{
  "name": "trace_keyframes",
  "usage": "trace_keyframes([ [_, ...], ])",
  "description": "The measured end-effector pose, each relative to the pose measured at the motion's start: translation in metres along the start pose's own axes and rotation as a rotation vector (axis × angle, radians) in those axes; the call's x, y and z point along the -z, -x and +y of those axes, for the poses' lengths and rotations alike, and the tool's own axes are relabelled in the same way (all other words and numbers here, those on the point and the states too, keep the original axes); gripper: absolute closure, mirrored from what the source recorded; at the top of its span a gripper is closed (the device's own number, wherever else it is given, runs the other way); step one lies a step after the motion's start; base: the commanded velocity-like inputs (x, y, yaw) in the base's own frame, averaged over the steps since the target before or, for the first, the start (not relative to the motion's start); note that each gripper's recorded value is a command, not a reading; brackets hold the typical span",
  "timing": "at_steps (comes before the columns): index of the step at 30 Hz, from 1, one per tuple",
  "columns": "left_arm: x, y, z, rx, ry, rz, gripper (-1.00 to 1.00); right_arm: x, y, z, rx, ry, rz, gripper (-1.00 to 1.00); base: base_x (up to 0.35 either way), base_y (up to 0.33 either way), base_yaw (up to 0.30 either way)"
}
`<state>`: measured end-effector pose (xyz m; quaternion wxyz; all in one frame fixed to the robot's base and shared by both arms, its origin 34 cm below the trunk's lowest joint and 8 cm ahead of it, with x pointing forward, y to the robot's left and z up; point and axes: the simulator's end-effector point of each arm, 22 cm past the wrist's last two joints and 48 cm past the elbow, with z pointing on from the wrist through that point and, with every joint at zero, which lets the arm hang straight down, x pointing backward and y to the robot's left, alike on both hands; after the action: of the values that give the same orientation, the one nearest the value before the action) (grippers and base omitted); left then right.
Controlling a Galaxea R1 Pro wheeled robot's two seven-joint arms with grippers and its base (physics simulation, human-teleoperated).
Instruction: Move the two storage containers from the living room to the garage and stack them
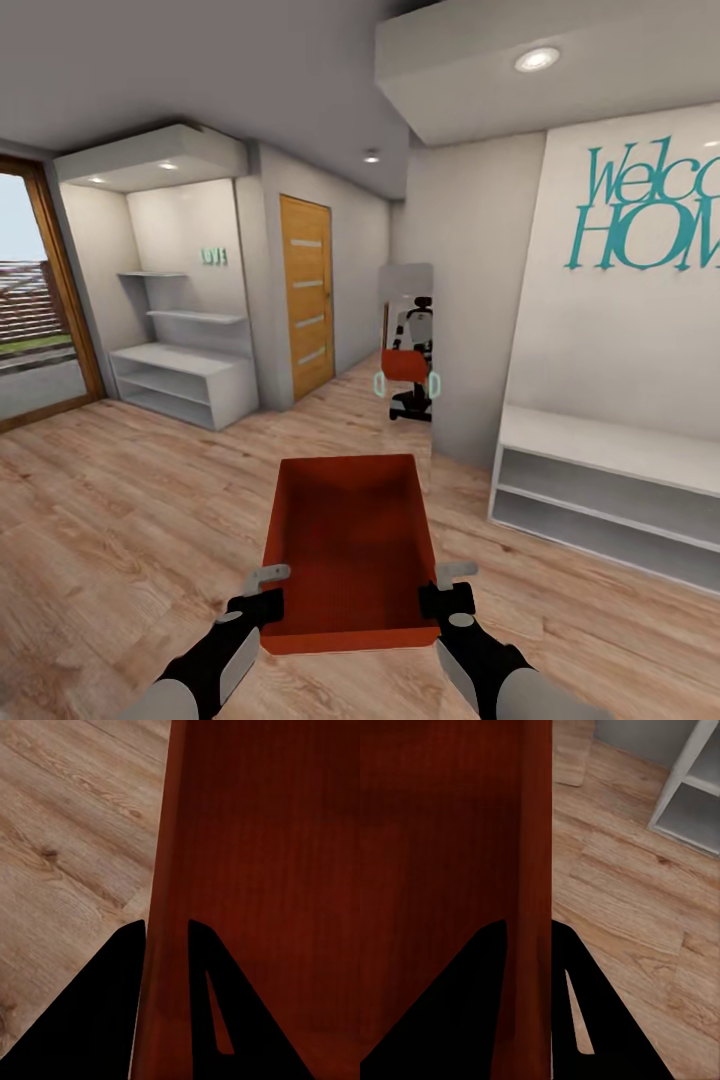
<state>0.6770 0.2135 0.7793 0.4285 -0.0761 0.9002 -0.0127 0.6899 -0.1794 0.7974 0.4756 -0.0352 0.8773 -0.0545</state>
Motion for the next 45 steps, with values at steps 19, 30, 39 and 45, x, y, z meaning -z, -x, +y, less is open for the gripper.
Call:
trace_keyframes([
  [19,0.0000,0.0002,0.0001,0.000,0.000,-0.001,1.00,0.0000,0.0001,0.0002,-0.001,0.000,-0.001,1.00,0.324,0.000,0.034],
  [30,0.0000,0.0001,0.0002,0.000,0.000,0.000,1.00,0.0000,0.0001,0.0002,0.000,0.000,0.000,1.00,0.324,0.000,0.263],
  [39,0.0000,0.0000,0.0002,0.000,0.000,0.000,1.00,0.0000,0.0000,0.0002,0.000,0.000,0.000,1.00,0.324,0.000,0.269],
  [45,0.0000,0.0000,0.0002,0.000,0.000,0.000,1.00,0.0000,0.0000,0.0002,0.000,0.000,0.000,1.00,0.324,0.000,0.269],
])
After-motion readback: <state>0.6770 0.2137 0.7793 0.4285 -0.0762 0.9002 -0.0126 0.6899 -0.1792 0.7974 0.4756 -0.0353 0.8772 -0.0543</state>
